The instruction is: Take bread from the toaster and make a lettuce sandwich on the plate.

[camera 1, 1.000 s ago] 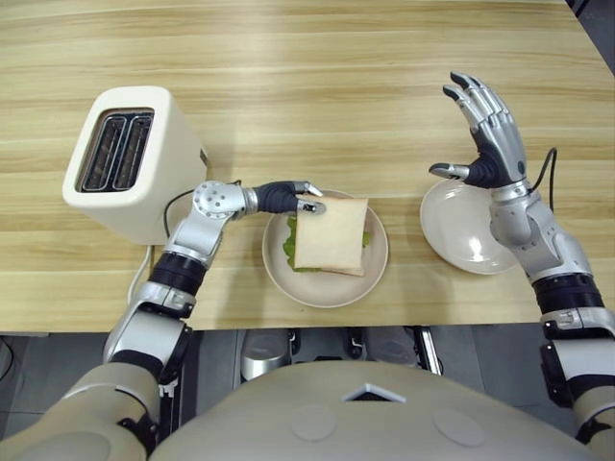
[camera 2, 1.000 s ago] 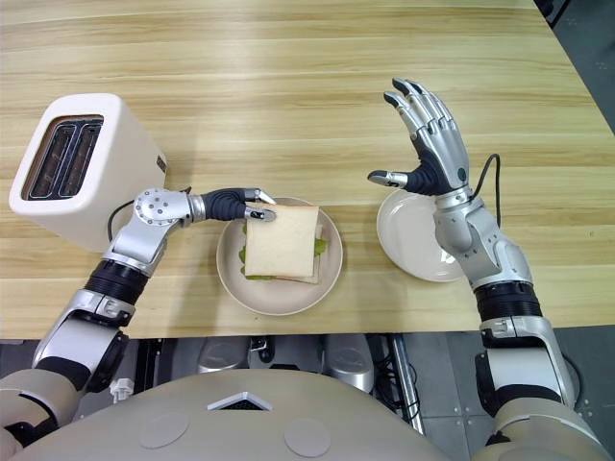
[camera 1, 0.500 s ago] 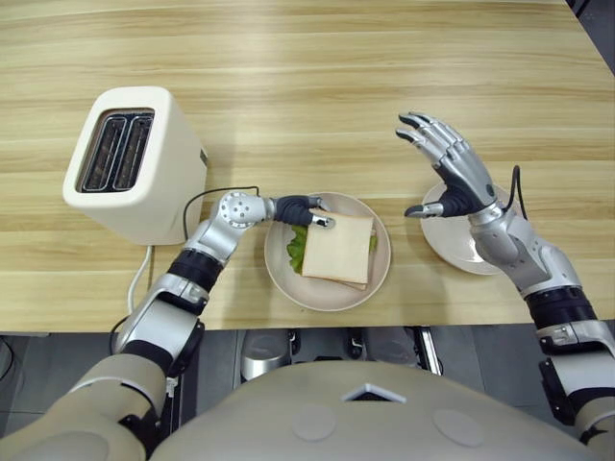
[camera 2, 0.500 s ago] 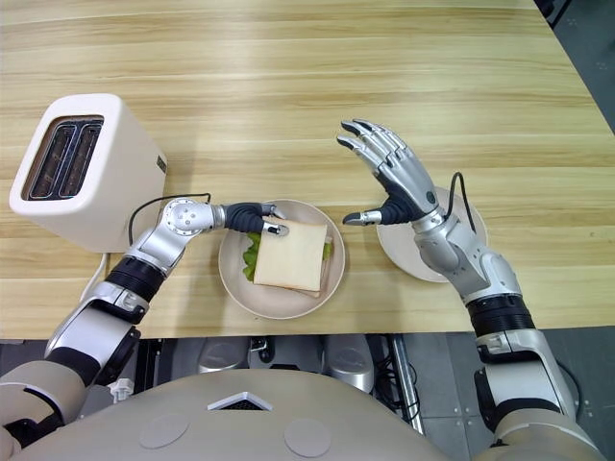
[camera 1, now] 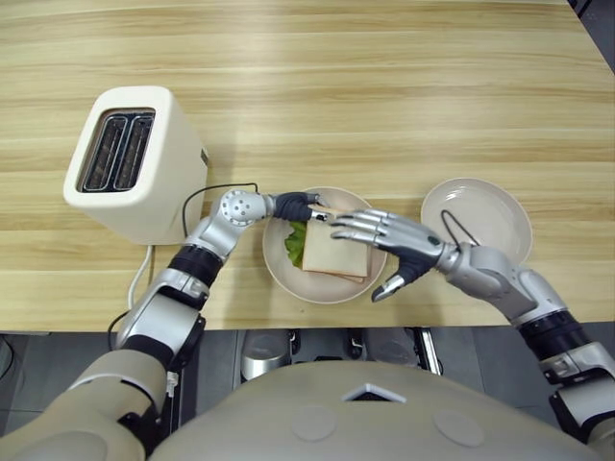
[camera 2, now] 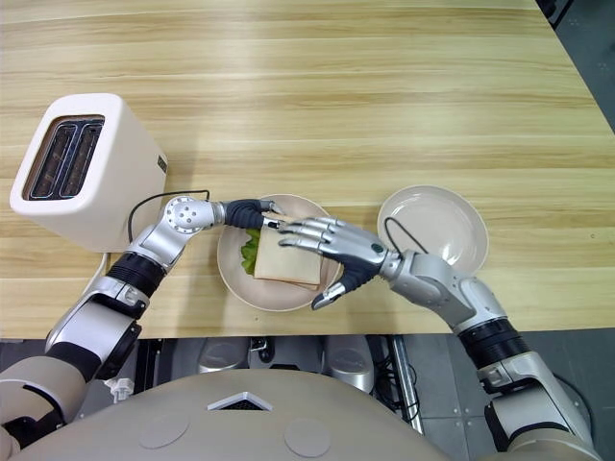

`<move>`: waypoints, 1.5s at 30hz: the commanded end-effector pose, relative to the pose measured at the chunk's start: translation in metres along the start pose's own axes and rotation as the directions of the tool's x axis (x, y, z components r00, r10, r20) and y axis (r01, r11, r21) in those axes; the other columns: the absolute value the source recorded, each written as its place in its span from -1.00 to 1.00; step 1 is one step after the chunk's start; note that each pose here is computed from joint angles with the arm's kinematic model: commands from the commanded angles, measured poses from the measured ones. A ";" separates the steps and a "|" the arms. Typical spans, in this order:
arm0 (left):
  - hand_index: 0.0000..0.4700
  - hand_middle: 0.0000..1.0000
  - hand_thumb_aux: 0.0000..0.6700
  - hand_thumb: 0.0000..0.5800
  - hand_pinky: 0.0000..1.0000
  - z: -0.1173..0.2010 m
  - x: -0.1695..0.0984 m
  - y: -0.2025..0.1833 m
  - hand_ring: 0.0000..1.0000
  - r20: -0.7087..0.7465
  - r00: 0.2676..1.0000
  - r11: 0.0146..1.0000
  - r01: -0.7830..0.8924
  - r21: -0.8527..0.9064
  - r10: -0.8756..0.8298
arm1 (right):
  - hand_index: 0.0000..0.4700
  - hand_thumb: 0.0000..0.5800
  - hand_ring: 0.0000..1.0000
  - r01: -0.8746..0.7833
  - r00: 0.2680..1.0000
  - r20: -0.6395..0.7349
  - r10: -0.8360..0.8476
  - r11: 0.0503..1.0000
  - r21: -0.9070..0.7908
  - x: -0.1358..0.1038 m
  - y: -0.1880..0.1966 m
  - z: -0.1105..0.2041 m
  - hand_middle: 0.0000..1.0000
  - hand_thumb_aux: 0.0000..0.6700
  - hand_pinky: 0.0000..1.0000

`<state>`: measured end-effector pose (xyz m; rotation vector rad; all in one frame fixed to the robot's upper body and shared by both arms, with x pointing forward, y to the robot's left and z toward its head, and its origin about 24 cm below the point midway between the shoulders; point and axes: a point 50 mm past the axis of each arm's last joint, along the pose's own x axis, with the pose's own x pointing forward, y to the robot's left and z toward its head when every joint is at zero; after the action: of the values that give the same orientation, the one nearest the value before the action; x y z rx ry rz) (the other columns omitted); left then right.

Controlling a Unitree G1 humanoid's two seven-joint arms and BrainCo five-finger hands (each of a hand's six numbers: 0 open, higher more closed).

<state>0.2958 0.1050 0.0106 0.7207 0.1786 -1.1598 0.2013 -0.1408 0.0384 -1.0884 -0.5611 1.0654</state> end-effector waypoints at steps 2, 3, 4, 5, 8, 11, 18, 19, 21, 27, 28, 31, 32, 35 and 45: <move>0.96 1.00 1.00 1.00 1.00 -0.003 0.004 -0.001 1.00 -0.028 1.000 1.000 0.013 0.014 -0.013 | -1.00 -1.00 -1.00 -0.158 0.987 0.004 0.158 0.987 0.003 0.014 0.020 0.000 -1.00 -1.00 -1.00; 0.96 1.00 1.00 1.00 1.00 -0.002 0.005 -0.001 1.00 -0.024 1.000 1.000 0.014 0.015 -0.013 | -1.00 -1.00 -1.00 -0.178 0.984 0.010 0.178 0.984 0.005 0.017 0.023 0.001 -1.00 -1.00 -1.00; 0.96 1.00 1.00 1.00 1.00 0.000 0.006 0.000 1.00 -0.019 1.000 1.000 0.015 0.015 -0.015 | -1.00 -1.00 -1.00 -0.199 0.980 0.012 0.199 0.980 0.001 0.020 0.026 0.001 -1.00 -1.00 -1.00; 0.96 1.00 1.00 1.00 1.00 0.001 0.006 0.000 1.00 -0.015 1.000 1.000 0.014 0.018 -0.014 | -1.00 -1.00 -1.00 -0.229 0.973 0.015 0.229 0.973 0.003 0.022 0.031 0.002 -1.00 -1.00 -1.00; 0.96 1.00 1.00 1.00 1.00 0.005 0.009 0.004 1.00 0.000 1.000 1.000 -0.005 0.026 0.005 | -1.00 -1.00 -1.00 -0.337 0.941 0.002 0.337 0.941 0.028 0.023 0.047 0.003 -1.00 -1.00 -1.00; 0.83 1.00 0.87 0.99 1.00 0.013 0.009 0.012 1.00 0.035 0.997 0.997 -0.068 0.042 0.066 | -1.00 -1.00 -1.00 -0.461 0.884 -0.058 0.463 0.886 0.054 0.016 0.061 -0.003 -1.00 -1.00 -1.00; -1.00 -1.00 -1.00 -1.00 -1.00 0.052 -0.016 0.049 -1.00 0.205 0.908 0.903 -0.400 0.157 0.366 | -1.00 -1.00 -1.00 -0.540 0.821 -0.138 0.554 0.832 0.126 0.005 0.068 -0.009 -1.00 -1.00 -1.00; -1.00 -1.00 -1.00 -1.00 -1.00 0.059 -0.023 0.056 -1.00 0.231 0.878 0.868 -0.462 0.184 0.418 | -1.00 -1.00 -1.00 -0.538 0.821 -0.141 0.553 0.833 0.130 0.004 0.068 -0.009 -1.00 -1.00 -1.00; -1.00 -1.00 -1.00 -1.00 -1.00 0.072 -0.039 0.069 -1.00 0.274 0.812 0.776 -0.577 0.253 0.514 | -1.00 -1.00 -1.00 -0.537 0.821 -0.146 0.552 0.833 0.131 0.004 0.067 -0.009 -1.00 -1.00 -1.00; -1.00 -1.00 -1.00 -1.00 -1.00 0.102 -0.097 0.089 -1.00 0.446 0.449 0.329 -0.887 0.323 0.774 | -1.00 -1.00 -1.00 -0.479 0.850 -0.214 0.480 0.876 0.063 0.013 0.057 -0.019 -1.00 -1.00 -1.00; -1.00 -1.00 -1.00 -1.00 -1.00 0.102 -0.101 0.086 -1.00 0.460 0.420 0.295 -0.900 0.321 0.782 | -1.00 -1.00 -1.00 -0.449 0.867 -0.220 0.446 0.893 0.042 0.016 0.052 -0.020 -1.00 -1.00 -1.00; -1.00 -1.00 -1.00 -1.00 -1.00 0.100 -0.108 0.071 -1.00 0.484 0.359 0.248 -0.927 0.280 0.798 | -1.00 -1.00 -1.00 -0.316 0.927 -0.210 0.310 0.949 0.005 0.025 0.031 -0.022 -1.00 -1.00 -1.00; -1.00 -1.00 -1.00 -1.00 -1.00 0.099 -0.109 0.067 -1.00 0.480 0.348 0.249 -0.933 0.258 0.806 | -1.00 -1.00 -1.00 -0.273 0.943 -0.197 0.269 0.962 0.010 0.026 0.025 -0.020 -1.00 -1.00 -1.00; -1.00 -1.00 -1.00 -1.00 -1.00 0.093 -0.113 0.055 -1.00 0.457 0.340 0.280 -0.940 0.196 0.822 | -1.00 -1.00 -1.00 -0.138 0.979 -0.140 0.147 0.988 0.068 0.028 0.005 -0.013 -1.00 -1.00 -1.00; 0.96 1.00 1.00 1.00 1.00 0.090 -0.137 0.024 1.00 0.429 0.370 0.425 -0.904 -0.038 0.824 | 0.58 0.93 1.00 0.124 0.989 0.031 -0.147 0.913 0.388 0.013 -0.049 0.018 1.00 0.62 1.00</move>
<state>0.2447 0.1600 0.1529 0.6413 -0.6612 -0.1809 0.2136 -0.1206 0.0771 -0.7752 -0.4525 1.0328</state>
